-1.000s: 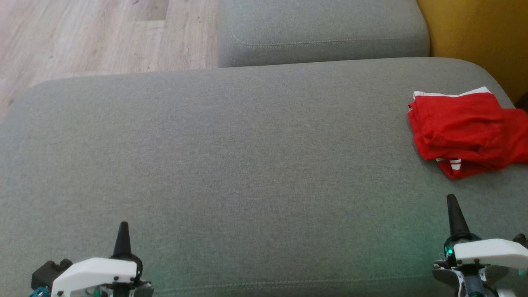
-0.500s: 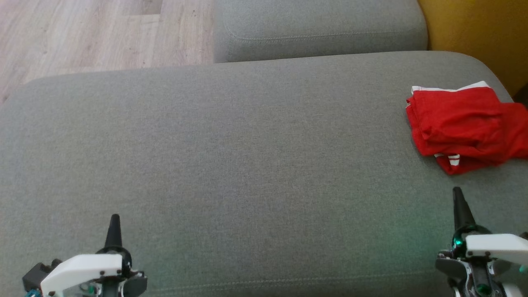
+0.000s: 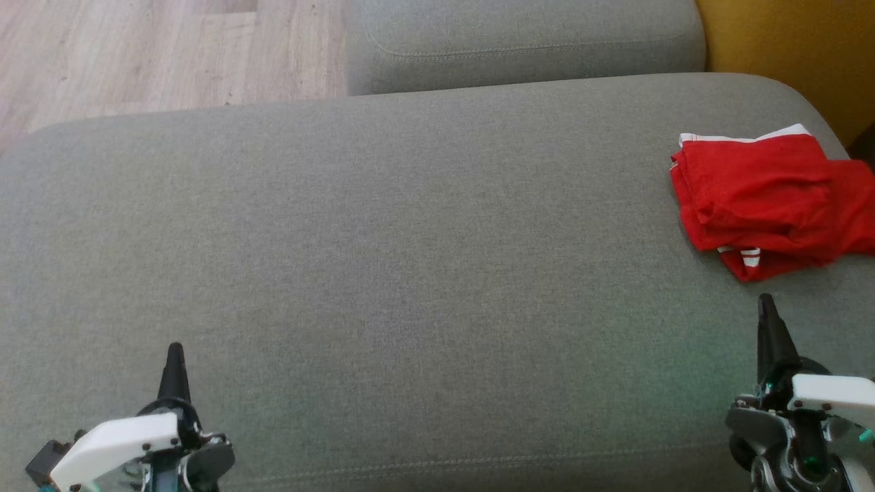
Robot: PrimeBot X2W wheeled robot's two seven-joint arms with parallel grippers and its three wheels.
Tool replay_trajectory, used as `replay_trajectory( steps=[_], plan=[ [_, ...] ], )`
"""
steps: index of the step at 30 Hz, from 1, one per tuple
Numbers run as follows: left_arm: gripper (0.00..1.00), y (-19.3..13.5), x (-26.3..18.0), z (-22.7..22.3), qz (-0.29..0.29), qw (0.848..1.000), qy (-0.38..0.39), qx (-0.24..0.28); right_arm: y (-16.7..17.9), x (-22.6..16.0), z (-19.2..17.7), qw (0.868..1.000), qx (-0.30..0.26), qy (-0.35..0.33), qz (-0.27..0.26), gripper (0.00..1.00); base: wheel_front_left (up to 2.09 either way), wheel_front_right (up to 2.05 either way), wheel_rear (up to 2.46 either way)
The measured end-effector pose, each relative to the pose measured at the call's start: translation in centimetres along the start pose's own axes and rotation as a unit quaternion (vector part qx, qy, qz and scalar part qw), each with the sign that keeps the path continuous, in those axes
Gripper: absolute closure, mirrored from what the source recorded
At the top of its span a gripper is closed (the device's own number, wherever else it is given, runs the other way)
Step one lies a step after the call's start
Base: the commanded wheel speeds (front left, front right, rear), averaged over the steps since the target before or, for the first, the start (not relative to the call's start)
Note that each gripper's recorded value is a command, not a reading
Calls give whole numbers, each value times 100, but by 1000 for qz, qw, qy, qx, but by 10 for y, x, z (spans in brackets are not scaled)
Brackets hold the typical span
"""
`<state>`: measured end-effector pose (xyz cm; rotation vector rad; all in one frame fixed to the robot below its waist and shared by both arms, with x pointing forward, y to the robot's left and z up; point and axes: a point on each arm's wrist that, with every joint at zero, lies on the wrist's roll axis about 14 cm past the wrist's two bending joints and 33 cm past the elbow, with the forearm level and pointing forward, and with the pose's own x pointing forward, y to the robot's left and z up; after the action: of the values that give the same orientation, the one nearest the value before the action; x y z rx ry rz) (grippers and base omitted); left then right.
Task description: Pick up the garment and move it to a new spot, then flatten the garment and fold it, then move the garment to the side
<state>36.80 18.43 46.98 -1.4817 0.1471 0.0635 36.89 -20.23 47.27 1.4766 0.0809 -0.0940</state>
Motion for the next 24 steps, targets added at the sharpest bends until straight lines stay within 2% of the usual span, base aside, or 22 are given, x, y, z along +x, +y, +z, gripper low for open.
replay_trajectory(
  steps=[8,24],
  plan=[
    [100,-6,4,6,-20,999,-12,-42,3,3,5,999,49,-9,6,100,0,0,0],
    [100,-9,6,5,-24,999,-10,-44,3,3,5,999,49,-9,7,100,0,0,0]
  ],
)
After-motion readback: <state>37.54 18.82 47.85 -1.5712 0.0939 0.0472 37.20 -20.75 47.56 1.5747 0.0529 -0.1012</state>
